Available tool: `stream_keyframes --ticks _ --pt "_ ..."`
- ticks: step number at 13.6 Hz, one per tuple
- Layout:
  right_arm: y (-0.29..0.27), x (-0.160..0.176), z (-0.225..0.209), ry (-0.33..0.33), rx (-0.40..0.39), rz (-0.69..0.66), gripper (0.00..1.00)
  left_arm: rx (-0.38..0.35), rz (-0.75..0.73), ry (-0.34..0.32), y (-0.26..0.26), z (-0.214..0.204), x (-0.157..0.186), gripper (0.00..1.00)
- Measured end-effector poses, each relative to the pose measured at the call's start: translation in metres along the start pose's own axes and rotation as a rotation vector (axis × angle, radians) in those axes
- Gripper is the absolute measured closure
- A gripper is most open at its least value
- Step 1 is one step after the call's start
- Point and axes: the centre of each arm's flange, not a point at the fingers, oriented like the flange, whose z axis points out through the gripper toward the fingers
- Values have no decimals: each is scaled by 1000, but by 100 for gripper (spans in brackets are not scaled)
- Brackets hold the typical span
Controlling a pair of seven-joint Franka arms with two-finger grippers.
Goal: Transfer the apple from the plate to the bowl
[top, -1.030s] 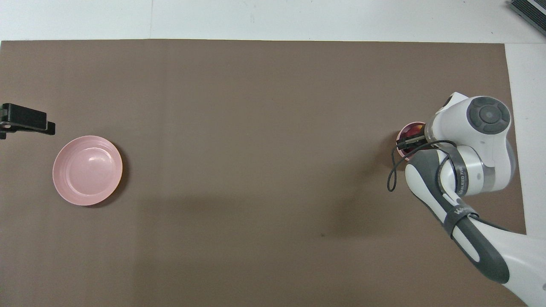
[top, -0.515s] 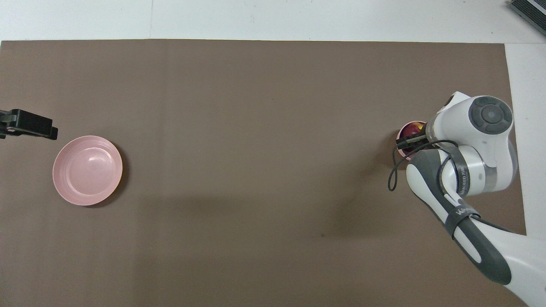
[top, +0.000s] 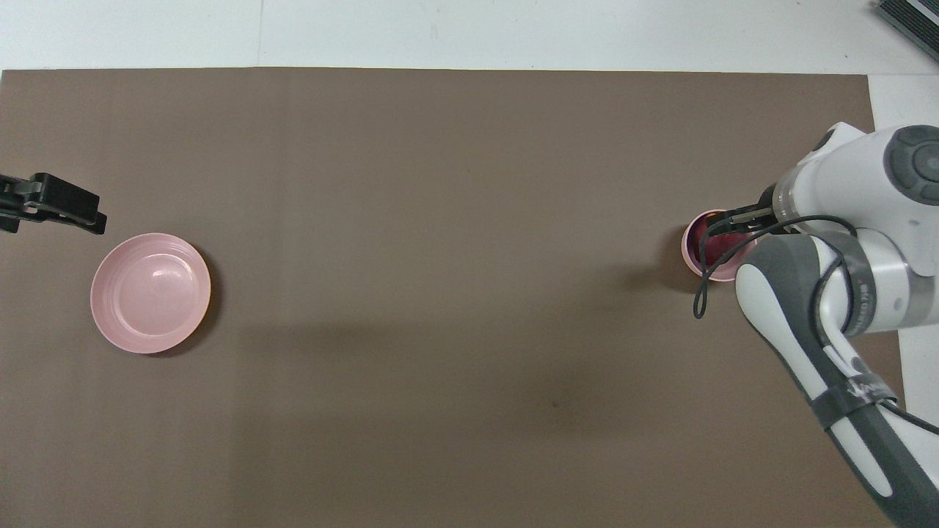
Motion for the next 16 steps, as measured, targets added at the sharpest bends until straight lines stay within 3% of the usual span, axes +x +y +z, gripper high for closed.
stream_keyframes --ticks 5,11,13,16 --pt "14 -21 -104 -19 84 71 0 -1 0 -4 0 -3 -4 0" --pt "45 -50 -215 -13 93 119 0 -1 0 -13 0 -2 -5 0" --pt "46 -63 -236 5 93 120 0 -2 1 -17 0 -3 -6 0" --pt "37 -71 -229 -20 98 115 0 -6 1 -22 0 -5 -16 0"
